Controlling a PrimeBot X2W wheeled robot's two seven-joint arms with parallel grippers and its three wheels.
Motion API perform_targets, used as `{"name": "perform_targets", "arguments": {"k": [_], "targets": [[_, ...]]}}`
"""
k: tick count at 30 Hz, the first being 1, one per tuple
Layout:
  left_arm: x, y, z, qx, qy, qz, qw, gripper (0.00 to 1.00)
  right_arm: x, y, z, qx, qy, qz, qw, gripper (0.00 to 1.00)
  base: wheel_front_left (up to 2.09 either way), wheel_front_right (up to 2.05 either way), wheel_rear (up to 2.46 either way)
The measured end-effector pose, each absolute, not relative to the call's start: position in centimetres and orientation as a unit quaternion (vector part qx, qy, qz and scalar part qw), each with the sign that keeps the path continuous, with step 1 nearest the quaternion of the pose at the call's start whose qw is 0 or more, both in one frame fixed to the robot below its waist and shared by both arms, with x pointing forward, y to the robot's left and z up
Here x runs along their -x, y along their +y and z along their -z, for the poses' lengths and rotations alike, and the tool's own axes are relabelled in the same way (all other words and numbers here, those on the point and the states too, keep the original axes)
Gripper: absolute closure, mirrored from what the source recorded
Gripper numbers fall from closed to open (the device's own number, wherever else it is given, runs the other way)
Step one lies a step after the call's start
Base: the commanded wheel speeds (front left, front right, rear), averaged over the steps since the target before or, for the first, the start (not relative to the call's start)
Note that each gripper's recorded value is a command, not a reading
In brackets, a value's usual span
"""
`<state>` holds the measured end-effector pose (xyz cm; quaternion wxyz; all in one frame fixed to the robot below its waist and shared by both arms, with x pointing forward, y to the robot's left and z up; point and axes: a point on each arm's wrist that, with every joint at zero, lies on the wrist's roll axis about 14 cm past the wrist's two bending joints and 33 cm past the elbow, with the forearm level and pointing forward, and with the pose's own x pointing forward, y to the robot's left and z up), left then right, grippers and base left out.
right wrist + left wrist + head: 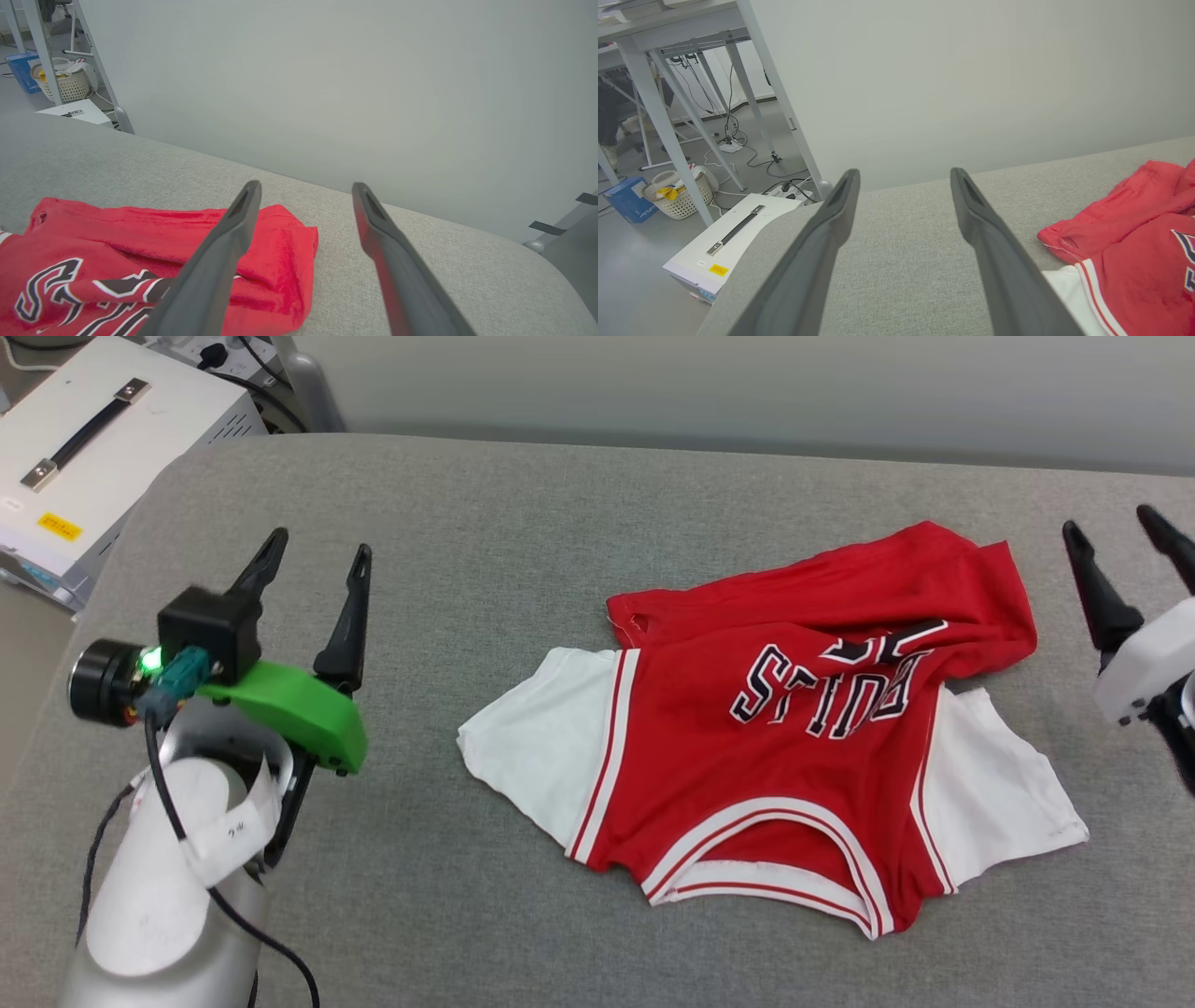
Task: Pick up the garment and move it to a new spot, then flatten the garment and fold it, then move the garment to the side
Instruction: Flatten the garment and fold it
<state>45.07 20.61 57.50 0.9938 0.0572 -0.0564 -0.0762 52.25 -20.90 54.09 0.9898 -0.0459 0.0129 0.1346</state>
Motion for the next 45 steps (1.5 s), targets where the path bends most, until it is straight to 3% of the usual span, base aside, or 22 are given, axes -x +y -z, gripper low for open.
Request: {"name": "perform_targets", "arguments": {"k": [10, 11, 17, 27, 36, 37, 38, 39, 45], "targets": [[-46.9, 14.9, -54.2, -0.061, 0.148, 0.204, 0.966, 0.0, -47.6, -19.6, -52.5, 0.045, -0.008, -0.137, 0.989, 0.0, 0.0, 0.0, 0.0], [-46.1, 13.4, -51.5, -0.051, 0.237, 0.236, 0.941, 0.0, -46.8, -19.1, -52.4, 0.044, -0.005, -0.135, 0.99, 0.0, 0.0, 0.0, 0.0], [-44.7, 12.2, -47.4, -0.066, 0.374, 0.272, 0.884, 0.0, -45.5, -18.4, -52.0, 0.043, 0.015, -0.131, 0.99, 0.0, 0.0, 0.0, 0.0], [-43.2, 14.5, -40.7, -0.109, 0.52, 0.254, 0.808, 0.0, -45.5, -18.0, -51.6, 0.041, 0.03, -0.132, 0.99, 0.0, 0.0, 0.0, 0.0], [-42.7, 14.7, -36.9, -0.12, 0.551, 0.258, 0.784, 0.0, -45.4, -18.5, -49.4, 0.041, 0.061, -0.127, 0.989, 0.0, 0.0, 0.0, 0.0], [-42.7, 14.7, -36.8, -0.123, 0.549, 0.26, 0.785, 0.3, -45.4, -18.6, -49.3, 0.041, 0.063, -0.126, 0.989, 0.0, 0.0, 0.0, 0.0], [-42.7, 14.7, -36.7, -0.124, 0.548, 0.261, 0.785, 0.81, -45.4, -18.6, -49.2, 0.041, 0.064, -0.126, 0.989, 0.0, 0.0, 0.0, 0.0], [-42.7, 14.7, -36.8, -0.123, 0.545, 0.263, 0.787, 1.0, -45.4, -18.6, -49.2, 0.042, 0.065, -0.127, 0.989, 0.0, 0.0, 0.0, 0.0], [-42.9, 14.5, -37.8, -0.101, 0.5, 0.262, 0.819, 1.0, -45.3, -19.8, -50.6, 0.071, 0.061, -0.125, 0.988, 0.0, 0.0, 0.0, 0.0]]}}
